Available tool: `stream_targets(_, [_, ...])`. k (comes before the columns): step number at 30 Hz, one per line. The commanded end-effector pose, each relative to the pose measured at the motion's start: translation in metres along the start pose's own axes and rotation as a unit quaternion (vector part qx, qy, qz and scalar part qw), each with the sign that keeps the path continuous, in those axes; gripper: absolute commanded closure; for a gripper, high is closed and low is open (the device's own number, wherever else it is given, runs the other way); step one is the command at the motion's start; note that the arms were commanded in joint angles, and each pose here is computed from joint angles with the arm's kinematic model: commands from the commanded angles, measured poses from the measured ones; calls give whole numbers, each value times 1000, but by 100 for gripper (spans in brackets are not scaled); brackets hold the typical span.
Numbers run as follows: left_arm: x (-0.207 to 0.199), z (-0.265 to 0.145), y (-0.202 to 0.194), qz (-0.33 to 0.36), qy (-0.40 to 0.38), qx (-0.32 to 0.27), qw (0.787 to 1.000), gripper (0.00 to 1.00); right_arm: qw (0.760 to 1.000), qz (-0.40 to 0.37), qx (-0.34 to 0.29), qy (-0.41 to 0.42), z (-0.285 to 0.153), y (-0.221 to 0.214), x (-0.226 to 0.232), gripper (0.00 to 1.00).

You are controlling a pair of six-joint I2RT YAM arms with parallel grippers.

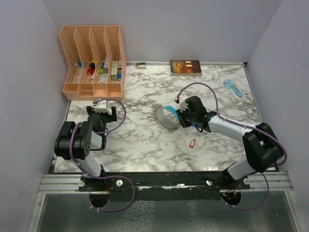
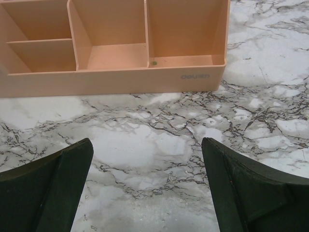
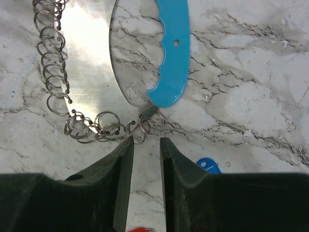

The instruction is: Put the keys on the keyring

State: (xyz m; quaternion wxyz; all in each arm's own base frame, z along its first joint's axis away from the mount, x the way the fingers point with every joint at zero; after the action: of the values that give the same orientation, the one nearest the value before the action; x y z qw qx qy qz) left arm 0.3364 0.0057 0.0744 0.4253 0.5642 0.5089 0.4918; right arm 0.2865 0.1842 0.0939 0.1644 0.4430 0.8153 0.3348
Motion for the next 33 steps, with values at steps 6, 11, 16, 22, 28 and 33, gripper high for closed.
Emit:
stream_targets(6, [3,0,8,1,11,-16,1000,2,1000,-13,16,8,8,-4,7,74])
stream_targets(11, [3,1,8,1,10,-15,1000,2,1000,-17,21,11,10,-5,8,75])
stream_targets(16, [3,1,8,1,11,-15,1000,2,999,-20,29,17,12,-9,10,76])
stream_targets(22, [4,0,8,1,11,-16,1000,2,999,-24,37,20,15,-13,12,77])
stream_targets(28, [3,0,8,1,11,-16,1000,2,999,-23,40,22,17,-13,14,78])
stream_targets(33, [3,1,8,1,11,-16,1000,2,999,-26,38,17,18,-14,13,78])
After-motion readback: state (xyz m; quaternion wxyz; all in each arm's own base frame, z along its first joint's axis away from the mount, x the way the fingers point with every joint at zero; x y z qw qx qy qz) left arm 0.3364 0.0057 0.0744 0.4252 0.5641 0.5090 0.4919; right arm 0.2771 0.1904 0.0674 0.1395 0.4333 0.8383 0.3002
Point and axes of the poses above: each gripper's point midway between its finger pads, its own z axis out along the fingers, its own x axis along the line the jaws close on, y = z × x, the point moved 5 cm from there along -z, back along the fingers, and after that the axes turned 4 degrees about z, right-handed, at the moved point
